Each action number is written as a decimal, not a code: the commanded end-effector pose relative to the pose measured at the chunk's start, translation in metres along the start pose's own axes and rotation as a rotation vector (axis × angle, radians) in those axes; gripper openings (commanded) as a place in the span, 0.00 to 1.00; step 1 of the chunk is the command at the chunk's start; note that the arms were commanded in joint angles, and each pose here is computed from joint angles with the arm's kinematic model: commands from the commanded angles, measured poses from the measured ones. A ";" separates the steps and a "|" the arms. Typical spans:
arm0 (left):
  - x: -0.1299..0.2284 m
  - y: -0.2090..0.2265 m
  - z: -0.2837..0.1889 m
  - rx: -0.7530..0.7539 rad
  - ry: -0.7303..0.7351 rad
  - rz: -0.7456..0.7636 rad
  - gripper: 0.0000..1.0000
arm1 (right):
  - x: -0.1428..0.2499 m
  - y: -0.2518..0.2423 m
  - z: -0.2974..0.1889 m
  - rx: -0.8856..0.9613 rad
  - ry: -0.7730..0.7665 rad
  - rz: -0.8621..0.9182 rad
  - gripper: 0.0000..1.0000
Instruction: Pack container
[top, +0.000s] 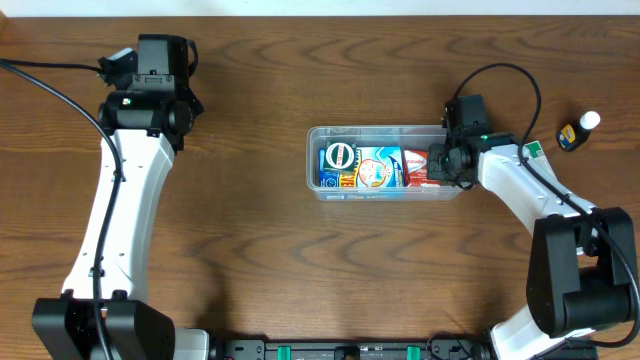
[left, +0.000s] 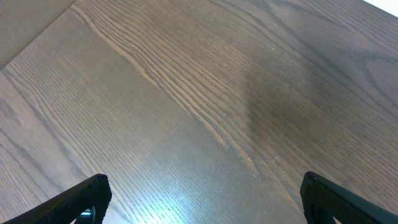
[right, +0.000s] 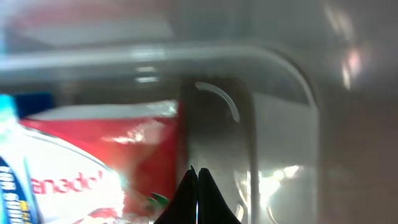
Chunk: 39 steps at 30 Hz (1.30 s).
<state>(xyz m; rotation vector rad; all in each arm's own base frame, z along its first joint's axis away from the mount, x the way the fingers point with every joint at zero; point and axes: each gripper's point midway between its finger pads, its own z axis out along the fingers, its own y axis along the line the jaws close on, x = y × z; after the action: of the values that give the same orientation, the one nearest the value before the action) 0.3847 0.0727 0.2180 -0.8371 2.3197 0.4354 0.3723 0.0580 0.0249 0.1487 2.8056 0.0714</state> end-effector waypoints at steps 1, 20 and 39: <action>-0.005 0.004 -0.003 -0.011 -0.015 0.002 0.98 | 0.006 0.014 0.002 -0.101 0.024 -0.044 0.01; -0.005 0.004 -0.003 -0.011 -0.015 0.002 0.98 | -0.018 -0.001 -0.027 0.017 0.015 -0.142 0.01; -0.005 0.004 -0.003 -0.011 -0.015 0.002 0.98 | -0.002 0.050 -0.029 -0.171 0.052 -0.198 0.02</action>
<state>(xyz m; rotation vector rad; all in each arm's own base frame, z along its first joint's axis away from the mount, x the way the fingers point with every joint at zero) 0.3848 0.0727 0.2180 -0.8371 2.3193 0.4351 0.3810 0.0952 0.0670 -0.1208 2.8156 0.2443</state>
